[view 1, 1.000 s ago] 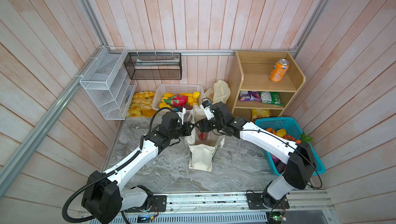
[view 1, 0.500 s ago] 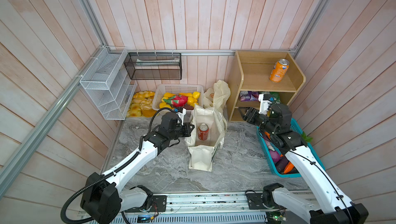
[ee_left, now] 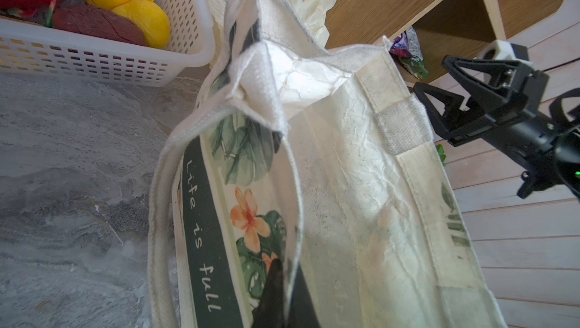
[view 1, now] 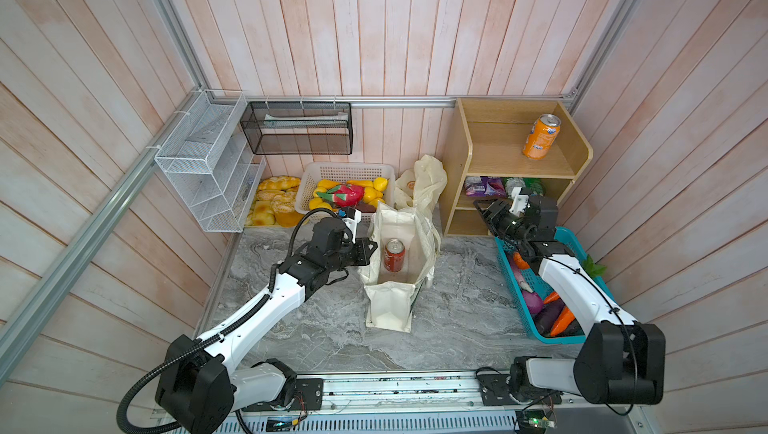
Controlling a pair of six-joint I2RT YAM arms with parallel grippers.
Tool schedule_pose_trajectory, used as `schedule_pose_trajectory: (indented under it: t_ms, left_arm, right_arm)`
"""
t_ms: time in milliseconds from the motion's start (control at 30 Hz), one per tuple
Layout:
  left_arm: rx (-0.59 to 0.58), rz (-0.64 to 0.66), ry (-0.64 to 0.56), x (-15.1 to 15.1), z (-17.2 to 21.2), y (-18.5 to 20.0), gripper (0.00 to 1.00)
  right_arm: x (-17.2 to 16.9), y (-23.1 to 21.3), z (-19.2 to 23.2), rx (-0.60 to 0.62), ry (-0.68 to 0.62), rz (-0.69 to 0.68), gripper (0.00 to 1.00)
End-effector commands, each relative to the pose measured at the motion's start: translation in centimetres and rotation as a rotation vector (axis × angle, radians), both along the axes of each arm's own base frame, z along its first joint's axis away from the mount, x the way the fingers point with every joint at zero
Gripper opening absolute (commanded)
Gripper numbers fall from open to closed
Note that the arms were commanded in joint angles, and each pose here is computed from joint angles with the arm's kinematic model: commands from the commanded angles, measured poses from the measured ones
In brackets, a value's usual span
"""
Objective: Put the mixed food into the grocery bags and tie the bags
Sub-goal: 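Move the right gripper back to the shelf toward the purple snack bag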
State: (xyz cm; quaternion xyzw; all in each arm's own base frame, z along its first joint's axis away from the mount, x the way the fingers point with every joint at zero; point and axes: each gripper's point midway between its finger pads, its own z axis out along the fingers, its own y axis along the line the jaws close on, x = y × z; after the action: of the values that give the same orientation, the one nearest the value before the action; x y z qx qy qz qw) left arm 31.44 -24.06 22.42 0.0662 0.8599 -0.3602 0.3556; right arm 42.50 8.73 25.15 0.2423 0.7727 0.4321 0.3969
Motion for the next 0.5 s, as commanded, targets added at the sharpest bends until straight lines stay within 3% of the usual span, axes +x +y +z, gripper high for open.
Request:
schedule_pose_trajectory:
  t_ms: [0, 467]
  left_arm:
    - [0.008, -0.035, 0.003, -0.4, -0.6, -0.3, 0.0]
    - [0.006, -0.062, -0.01, -0.4, -0.2, -0.8, 0.0]
  right_arm:
    - [2.1, -0.3, 2.9, 0.048, -0.084, -0.028, 0.55]
    - [6.2, -1.2, 0.2, 0.078, -0.029, -0.109, 0.59]
